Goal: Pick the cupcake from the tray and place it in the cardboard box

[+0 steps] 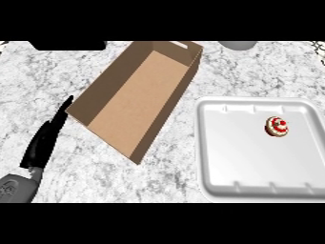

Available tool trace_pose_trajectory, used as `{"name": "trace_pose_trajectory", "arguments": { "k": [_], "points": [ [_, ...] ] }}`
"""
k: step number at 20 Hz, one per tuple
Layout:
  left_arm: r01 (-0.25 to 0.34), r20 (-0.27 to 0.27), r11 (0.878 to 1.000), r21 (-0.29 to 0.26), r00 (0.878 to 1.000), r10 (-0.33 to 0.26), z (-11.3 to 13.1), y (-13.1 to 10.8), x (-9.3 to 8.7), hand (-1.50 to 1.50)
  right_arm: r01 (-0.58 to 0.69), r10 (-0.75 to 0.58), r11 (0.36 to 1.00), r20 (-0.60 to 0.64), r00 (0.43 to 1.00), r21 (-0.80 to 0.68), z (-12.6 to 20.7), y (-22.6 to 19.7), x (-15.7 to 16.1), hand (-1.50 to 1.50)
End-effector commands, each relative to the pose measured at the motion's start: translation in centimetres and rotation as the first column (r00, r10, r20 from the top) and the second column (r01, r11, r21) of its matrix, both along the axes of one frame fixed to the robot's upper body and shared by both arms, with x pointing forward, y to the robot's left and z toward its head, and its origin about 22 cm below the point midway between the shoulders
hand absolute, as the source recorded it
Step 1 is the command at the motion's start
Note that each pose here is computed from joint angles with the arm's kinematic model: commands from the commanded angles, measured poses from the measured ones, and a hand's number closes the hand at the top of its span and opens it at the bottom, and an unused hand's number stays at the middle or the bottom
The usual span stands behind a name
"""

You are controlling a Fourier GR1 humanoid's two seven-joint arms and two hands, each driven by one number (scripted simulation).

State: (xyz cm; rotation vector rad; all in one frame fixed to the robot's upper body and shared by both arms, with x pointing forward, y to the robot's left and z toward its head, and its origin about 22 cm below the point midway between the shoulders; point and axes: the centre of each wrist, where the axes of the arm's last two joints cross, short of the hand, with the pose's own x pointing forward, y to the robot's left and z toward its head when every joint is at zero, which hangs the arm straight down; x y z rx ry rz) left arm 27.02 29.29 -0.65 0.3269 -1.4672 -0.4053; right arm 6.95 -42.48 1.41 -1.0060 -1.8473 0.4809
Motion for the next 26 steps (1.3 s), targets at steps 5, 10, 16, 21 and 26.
{"name": "trace_pose_trajectory", "arguments": {
  "k": [5,10,16,21,26],
  "points": [
    [0.001,0.008,1.0,-0.003,1.0,-0.001,0.4,-2.0,0.6,0.0,0.123,-0.136,0.988,-0.131,0.982,-0.097,3.7,4.4,1.1,-1.5],
    [0.004,-0.009,1.0,0.002,1.0,-0.004,0.0,-0.9,1.6,0.0,0.129,-0.152,0.985,-0.219,0.964,-0.117,4.0,5.9,3.5,-1.5],
    [0.004,-0.01,1.0,0.012,1.0,-0.004,-0.6,-0.9,0.7,0.0,0.146,-0.173,0.983,-0.311,0.935,-0.108,3.0,5.8,5.8,-1.5],
    [0.007,0.0,1.0,-0.002,1.0,-0.007,1.1,0.2,2.2,0.0,0.09,-0.109,0.993,-0.317,0.942,-0.075,1.8,7.5,8.5,-1.5],
    [0.015,-0.013,1.0,0.001,1.0,-0.015,-2.2,0.0,-1.0,0.0,0.15,-0.176,0.982,-0.252,0.952,-0.117,1.5,6.6,11.2,-1.5]
  ]
}}
